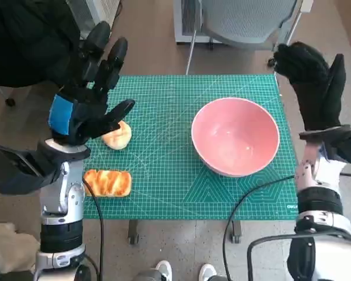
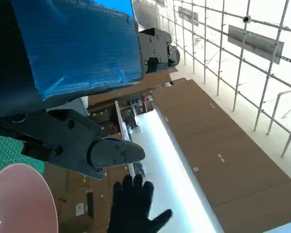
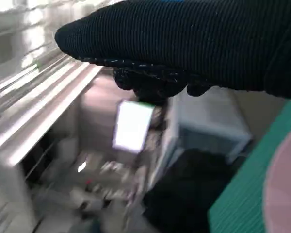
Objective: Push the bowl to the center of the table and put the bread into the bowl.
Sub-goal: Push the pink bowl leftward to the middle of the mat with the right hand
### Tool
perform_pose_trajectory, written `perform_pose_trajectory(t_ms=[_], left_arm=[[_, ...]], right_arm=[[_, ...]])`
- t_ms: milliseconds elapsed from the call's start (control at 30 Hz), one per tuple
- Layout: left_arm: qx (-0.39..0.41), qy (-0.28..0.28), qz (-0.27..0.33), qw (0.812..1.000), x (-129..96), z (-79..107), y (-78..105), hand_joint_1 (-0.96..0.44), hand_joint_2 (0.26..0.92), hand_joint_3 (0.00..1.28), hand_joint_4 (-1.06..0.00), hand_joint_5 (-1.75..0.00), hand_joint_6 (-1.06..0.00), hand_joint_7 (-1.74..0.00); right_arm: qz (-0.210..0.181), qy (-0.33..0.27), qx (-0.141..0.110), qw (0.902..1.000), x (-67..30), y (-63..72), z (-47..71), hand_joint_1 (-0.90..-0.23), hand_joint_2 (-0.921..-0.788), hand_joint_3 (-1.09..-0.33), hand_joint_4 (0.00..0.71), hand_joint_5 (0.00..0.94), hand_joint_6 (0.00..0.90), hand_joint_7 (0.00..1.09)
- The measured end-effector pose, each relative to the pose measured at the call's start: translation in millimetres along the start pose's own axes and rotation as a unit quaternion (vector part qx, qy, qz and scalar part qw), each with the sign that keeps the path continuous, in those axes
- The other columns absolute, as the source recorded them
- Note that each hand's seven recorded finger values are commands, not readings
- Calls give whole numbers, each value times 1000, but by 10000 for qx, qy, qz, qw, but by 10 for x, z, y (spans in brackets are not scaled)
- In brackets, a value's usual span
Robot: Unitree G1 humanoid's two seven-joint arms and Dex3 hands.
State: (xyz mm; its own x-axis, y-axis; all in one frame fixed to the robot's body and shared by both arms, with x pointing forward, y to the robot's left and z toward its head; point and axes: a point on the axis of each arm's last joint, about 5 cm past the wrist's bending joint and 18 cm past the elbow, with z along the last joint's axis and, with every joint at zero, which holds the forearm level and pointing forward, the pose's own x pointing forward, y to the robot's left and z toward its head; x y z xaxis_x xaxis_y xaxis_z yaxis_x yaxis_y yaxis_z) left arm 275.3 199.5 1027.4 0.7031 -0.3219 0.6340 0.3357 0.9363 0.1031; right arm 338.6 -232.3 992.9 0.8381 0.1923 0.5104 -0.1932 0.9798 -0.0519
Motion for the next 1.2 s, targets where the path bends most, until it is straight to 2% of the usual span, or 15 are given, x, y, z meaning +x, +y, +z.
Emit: perform_pose_trajectory(t_ms=[433,833,1200], left_arm=[[28,21,8,10000,-20,3,9,-289,921,371,-60,0,1,-221],[145,-80,-44,9999,-20,67,20,-282,919,382,-52,0,1,-213],[189,-9,-23,9998,-71,78,33,-275,915,397,-49,0,1,-212]], right_arm=[[-516,920,-170,9943,-73,-116,-62,-706,-921,-799,71,4,176,1],[-773,1530,-303,9847,-107,-117,-125,-698,-921,-827,99,13,190,8],[-889,1866,-242,9781,-142,-122,-169,-700,-921,-831,123,16,206,14]])
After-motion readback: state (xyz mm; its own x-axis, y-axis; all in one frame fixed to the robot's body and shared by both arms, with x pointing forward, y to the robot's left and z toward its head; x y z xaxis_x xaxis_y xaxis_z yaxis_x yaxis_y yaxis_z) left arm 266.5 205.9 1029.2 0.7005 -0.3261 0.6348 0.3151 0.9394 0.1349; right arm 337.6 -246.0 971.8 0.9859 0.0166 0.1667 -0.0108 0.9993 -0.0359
